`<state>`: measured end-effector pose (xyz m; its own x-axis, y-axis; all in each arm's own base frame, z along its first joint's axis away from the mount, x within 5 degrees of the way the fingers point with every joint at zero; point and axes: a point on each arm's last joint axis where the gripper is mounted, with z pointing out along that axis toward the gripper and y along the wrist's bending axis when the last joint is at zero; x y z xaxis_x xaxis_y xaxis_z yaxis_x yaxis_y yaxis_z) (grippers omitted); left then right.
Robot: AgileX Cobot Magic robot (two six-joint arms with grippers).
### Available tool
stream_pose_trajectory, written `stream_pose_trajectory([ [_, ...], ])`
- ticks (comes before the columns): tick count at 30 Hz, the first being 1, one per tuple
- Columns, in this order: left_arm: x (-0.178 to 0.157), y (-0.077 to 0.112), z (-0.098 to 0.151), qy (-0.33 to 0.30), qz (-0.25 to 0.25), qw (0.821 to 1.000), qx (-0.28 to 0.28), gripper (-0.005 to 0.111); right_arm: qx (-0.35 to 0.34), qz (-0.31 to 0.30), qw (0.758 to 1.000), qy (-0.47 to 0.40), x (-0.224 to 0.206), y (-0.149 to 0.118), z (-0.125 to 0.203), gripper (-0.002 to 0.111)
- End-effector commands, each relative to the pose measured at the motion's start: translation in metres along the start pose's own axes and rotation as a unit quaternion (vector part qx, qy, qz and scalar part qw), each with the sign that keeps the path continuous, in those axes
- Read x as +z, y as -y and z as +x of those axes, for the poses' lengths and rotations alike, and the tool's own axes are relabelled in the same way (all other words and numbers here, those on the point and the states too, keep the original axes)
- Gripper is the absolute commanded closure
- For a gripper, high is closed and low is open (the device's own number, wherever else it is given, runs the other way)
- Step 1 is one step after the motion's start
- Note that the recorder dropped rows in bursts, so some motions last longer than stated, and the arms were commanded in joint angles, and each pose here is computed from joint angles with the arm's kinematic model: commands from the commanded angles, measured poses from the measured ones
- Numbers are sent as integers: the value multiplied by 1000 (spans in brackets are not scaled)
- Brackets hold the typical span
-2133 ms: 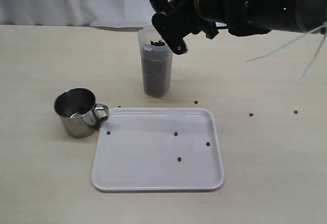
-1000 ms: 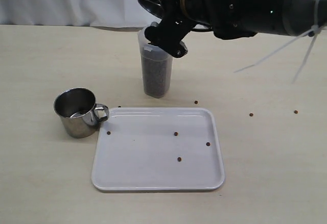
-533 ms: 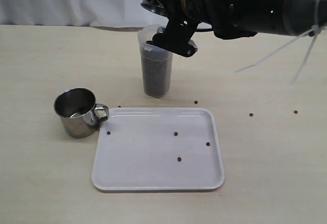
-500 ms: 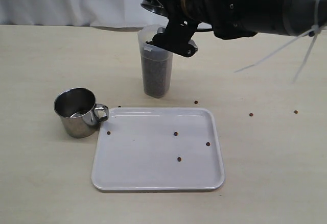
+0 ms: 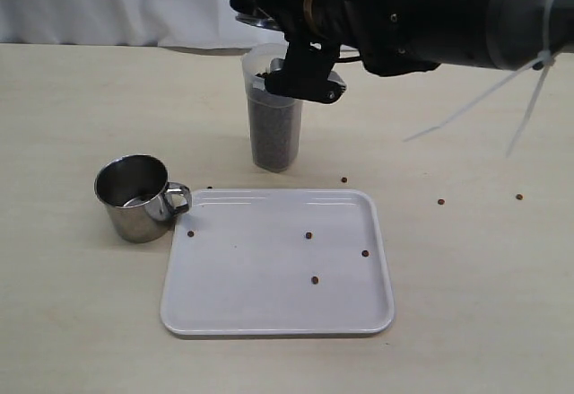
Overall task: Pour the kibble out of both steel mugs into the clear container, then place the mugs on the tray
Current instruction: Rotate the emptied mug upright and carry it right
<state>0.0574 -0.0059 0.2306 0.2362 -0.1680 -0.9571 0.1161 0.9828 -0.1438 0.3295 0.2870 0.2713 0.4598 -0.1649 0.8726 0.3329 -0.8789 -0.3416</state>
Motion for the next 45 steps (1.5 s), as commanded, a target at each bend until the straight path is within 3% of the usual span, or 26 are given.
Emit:
stream_pose_trajectory([
  [1,-1,0,0,2,2,1000,-4,107,-42,-5,999,-9,0,0,3,103],
  [8,-1,0,1,0,2,1000,-4,107,-47,-5,999,-9,0,0,3,103],
  [14,-1,0,1,0,2,1000,-4,107,164,-45,984,-58,-3,-4,8,103],
  [21,-1,0,1,0,2,1000,-4,107,374,-52,919,-116,-22,-7,17,103],
  [23,-1,0,1,0,2,1000,-4,107,450,-67,876,-159,-29,-15,22,103],
  [27,-1,0,1,0,2,1000,-4,107,600,-73,757,-246,-48,-31,40,103],
  [32,-1,0,1,0,2,1000,-4,107,775,-86,567,-267,-81,-52,61,103],
  [34,-1,0,1,0,2,1000,-4,107,817,-94,509,-254,-93,-62,64,103],
  [37,-1,0,1,0,2,1000,-4,107,861,-90,445,-228,-113,-77,57,103],
  [43,-1,0,1,-1,1,1000,-4,107,943,-12,311,-122,-156,-104,28,103],
  [45,-1,0,1,-1,1,1000,-4,107,954,-8,287,-83,-163,-110,14,103],
])
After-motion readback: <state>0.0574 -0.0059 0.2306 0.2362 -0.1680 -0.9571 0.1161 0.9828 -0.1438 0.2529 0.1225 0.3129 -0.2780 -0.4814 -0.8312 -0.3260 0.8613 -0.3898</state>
